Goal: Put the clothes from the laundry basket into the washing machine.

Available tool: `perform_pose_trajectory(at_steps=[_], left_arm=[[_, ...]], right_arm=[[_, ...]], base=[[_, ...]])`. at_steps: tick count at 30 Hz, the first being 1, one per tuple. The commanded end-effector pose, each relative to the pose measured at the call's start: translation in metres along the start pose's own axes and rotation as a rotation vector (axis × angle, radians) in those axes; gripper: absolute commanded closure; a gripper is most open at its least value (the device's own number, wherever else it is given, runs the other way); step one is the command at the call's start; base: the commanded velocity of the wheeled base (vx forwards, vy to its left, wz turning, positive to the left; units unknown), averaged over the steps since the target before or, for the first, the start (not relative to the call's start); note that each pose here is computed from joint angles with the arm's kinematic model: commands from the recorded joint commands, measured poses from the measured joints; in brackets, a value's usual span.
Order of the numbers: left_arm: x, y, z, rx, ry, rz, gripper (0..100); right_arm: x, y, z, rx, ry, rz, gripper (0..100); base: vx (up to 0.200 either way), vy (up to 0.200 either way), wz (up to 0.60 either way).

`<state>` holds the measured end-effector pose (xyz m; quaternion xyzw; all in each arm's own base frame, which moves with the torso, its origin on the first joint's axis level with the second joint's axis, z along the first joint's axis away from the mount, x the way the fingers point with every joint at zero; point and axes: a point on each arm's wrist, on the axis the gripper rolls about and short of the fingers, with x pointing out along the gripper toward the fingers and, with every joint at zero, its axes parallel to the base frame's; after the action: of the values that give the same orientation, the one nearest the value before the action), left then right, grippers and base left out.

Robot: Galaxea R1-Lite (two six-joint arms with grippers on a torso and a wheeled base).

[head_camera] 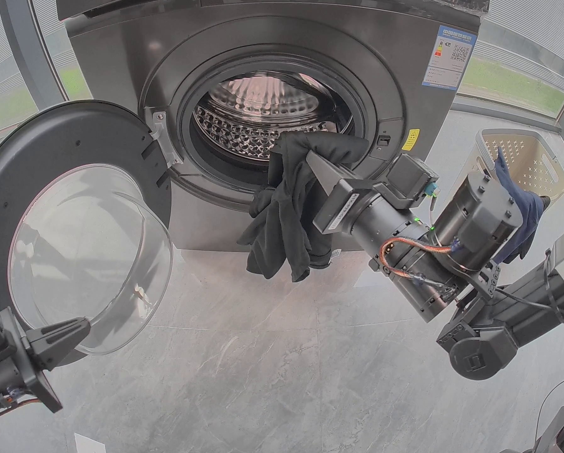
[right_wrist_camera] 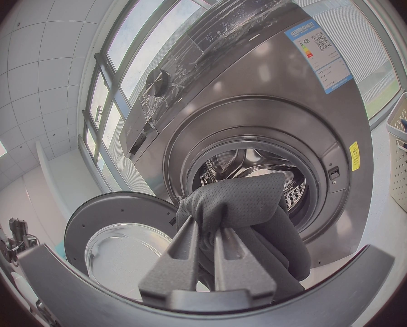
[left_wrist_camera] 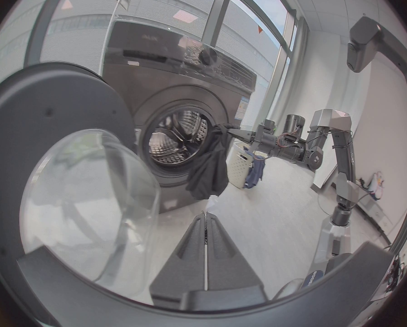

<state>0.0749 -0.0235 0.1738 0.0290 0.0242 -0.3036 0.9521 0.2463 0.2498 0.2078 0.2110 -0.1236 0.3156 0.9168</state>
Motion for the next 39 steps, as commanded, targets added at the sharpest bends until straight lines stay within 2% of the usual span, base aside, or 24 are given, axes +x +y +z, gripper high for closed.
perform_pose_trajectory(at_steps=[1, 7, 13, 19, 20, 27, 34, 39], left_arm=[[0.064, 0.003, -0.005, -0.048, 0.141, -0.149, 100], [0.099, 0.003, -0.005, -0.061, 0.144, -0.184, 100], [0.142, -0.007, 0.001, -0.091, 0.092, -0.209, 100], [0.165, -0.009, -0.001, -0.111, 0.112, -0.209, 100], [0.17, -0.008, -0.003, -0.111, 0.119, -0.208, 0], [0.183, -0.006, -0.004, -0.129, 0.116, -0.204, 0], [0.198, -0.004, -0.017, -0.131, 0.146, -0.198, 0], [0.217, 0.003, -0.023, -0.132, 0.141, -0.172, 0]], right_arm=[[0.012, 0.0, -0.009, 0.003, -0.001, 0.011, 100], [0.01, -0.003, -0.009, 0.001, 0.001, 0.003, 100], [0.01, -0.004, -0.008, 0.003, -0.003, 0.003, 100], [0.01, -0.004, -0.008, 0.003, -0.004, 0.002, 100], [0.01, -0.004, -0.008, 0.003, -0.004, 0.002, 100], [0.01, -0.003, -0.008, 0.003, -0.002, 0.003, 100], [0.009, -0.001, -0.009, 0.005, -0.002, 0.006, 100], [0.007, 0.001, -0.007, 0.008, -0.004, 0.01, 100]], base=[[0.0, 0.0, 0.0], [0.0, 0.0, 0.0], [0.0, 0.0, 0.0], [0.0, 0.0, 0.0], [0.0, 0.0, 0.0], [0.0, 0.0, 0.0], [0.0, 0.0, 0.0], [0.0, 0.0, 0.0]])
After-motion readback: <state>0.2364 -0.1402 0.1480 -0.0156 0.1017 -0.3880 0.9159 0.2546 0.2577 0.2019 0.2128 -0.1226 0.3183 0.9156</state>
